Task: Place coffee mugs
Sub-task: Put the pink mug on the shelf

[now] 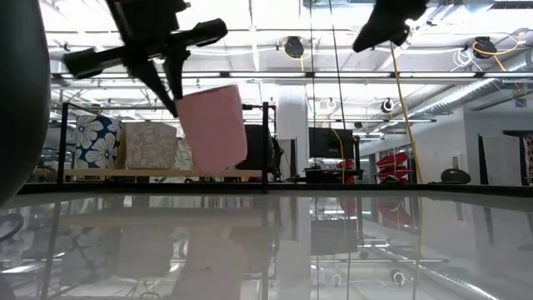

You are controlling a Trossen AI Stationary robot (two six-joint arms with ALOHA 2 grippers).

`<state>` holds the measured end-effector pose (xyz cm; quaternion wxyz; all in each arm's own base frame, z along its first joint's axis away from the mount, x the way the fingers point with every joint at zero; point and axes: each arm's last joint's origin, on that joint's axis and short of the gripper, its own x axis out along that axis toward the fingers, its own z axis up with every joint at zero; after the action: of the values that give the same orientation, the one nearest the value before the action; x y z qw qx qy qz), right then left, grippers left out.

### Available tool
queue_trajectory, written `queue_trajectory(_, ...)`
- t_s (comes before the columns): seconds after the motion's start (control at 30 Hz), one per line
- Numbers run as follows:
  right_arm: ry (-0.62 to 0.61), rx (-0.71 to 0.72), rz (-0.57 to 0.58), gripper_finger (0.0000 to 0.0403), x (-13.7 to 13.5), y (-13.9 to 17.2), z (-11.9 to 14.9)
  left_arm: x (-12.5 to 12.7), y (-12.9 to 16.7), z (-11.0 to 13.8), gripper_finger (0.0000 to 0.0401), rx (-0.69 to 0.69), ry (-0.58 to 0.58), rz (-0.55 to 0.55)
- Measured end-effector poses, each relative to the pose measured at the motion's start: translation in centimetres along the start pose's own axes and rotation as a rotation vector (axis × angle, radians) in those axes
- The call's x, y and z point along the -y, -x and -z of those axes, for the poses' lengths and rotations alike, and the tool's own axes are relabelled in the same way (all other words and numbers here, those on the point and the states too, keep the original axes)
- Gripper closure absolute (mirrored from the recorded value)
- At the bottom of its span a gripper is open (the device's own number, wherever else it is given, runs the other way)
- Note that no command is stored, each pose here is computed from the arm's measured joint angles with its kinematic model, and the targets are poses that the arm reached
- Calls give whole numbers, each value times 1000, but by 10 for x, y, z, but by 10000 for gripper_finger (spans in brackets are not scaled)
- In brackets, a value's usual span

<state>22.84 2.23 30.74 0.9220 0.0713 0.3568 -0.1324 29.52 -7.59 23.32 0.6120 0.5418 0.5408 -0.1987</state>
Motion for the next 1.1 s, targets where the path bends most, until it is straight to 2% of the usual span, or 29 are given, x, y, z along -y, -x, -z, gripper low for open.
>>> queue_trajectory(0.27,-14,43,-11,371,13,18,21,-32,3,71,386,56,80,26)
queue_trajectory(0.57,7,145,-25,371,21,34,27,-50,-18,138,386,44,208,66)
queue_trajectory(0.73,4,178,27,371,24,38,26,-56,-24,160,386,63,264,48)
queue_trajectory(0.97,4,178,28,371,23,37,26,-56,-28,177,386,66,313,67)
queue_trajectory(1.1,-1,191,24,371,23,37,25,-56,-30,186,366,46,321,67)
